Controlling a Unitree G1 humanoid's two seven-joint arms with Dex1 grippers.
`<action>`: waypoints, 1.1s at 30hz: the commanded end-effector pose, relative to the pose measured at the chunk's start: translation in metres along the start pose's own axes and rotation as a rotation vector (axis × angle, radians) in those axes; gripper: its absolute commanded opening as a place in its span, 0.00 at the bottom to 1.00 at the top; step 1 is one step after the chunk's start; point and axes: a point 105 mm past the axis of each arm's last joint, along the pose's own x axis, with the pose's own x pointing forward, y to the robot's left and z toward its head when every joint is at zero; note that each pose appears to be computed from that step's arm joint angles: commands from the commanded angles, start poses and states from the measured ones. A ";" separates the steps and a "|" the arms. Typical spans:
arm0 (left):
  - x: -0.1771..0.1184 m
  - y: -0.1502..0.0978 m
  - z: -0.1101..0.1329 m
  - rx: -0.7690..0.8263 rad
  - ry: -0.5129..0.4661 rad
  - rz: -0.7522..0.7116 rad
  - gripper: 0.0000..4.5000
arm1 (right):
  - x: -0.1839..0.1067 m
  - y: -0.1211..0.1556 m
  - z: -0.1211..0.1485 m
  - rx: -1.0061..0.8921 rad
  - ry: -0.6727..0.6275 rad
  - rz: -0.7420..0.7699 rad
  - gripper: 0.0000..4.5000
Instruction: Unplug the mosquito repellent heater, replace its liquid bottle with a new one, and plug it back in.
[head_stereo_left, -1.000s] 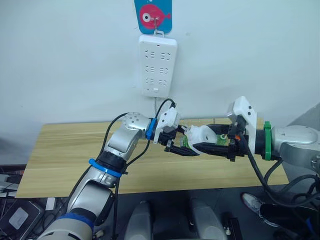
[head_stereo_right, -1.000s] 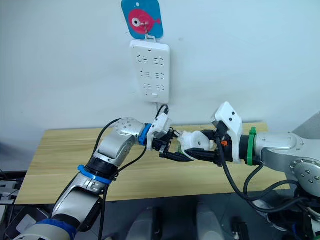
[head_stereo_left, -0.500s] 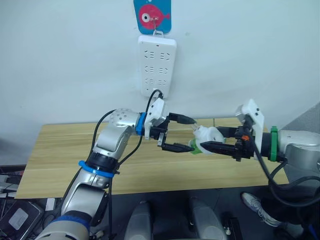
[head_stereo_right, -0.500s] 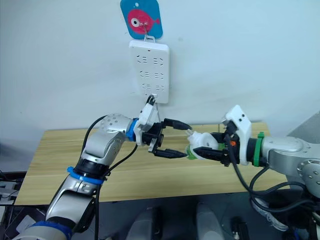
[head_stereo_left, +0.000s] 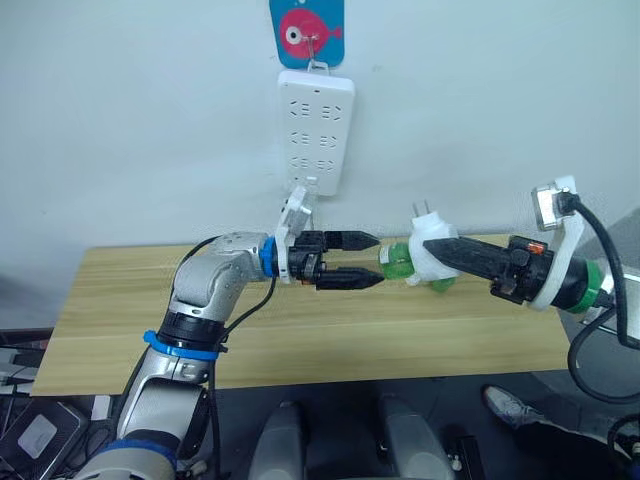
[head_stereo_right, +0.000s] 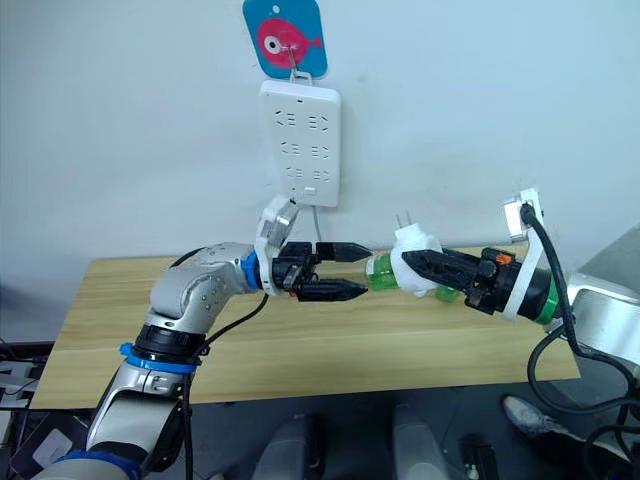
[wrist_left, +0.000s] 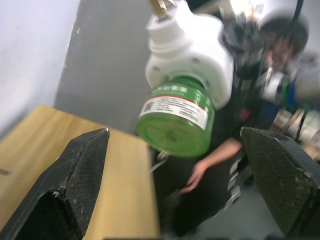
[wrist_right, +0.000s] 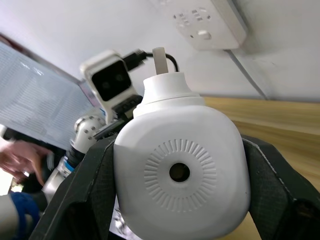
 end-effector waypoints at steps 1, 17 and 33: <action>0.005 -0.010 0.011 -0.105 -0.066 -0.032 1.00 | -0.001 0.018 0.008 -0.016 -0.071 0.082 0.68; 0.017 -0.022 0.011 -0.232 -0.109 -0.078 1.00 | 0.004 0.031 0.008 -0.021 -0.072 0.178 0.68; 0.016 -0.023 0.015 -0.236 -0.117 -0.095 0.55 | 0.004 0.028 0.005 -0.010 -0.047 0.176 0.68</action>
